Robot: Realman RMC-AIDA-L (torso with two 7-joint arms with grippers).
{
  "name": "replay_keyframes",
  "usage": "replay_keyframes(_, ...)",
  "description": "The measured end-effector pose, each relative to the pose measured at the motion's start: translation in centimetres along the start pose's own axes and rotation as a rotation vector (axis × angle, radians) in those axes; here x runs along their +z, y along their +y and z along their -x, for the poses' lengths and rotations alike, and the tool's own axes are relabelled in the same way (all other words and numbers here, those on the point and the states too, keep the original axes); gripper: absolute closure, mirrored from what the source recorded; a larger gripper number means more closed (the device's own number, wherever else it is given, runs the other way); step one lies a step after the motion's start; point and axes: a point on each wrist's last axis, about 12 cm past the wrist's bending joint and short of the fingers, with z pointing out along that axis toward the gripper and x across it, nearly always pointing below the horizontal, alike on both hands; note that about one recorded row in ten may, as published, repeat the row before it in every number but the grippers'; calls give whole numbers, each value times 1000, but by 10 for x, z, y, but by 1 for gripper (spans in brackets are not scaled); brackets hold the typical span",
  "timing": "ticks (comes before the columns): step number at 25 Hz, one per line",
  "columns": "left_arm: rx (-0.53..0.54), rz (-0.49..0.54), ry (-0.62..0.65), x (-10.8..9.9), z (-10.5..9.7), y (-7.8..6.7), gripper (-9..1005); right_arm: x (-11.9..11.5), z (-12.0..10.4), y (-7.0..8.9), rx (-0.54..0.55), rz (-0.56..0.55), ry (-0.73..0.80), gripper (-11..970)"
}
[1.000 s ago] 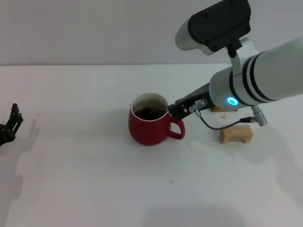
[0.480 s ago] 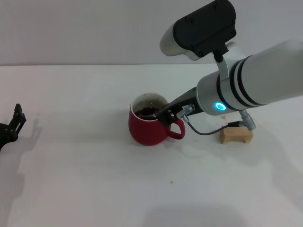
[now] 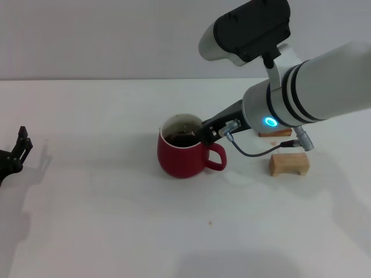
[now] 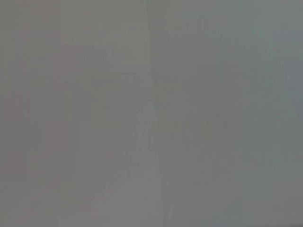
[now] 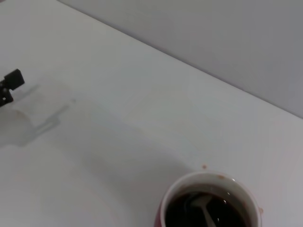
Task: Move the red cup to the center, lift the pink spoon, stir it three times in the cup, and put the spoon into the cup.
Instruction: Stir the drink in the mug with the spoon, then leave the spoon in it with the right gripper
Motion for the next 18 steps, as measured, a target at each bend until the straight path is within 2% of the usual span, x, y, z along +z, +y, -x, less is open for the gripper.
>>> replay_keyframes(6, 0, -1, 6, 1, 0, 0, 137, -1, -3, -1, 3, -1, 13, 805)
replay_keyframes(18, 0, -7, 8, 1, 0, -1, 137, -2, -1, 13, -33, 27, 8, 804)
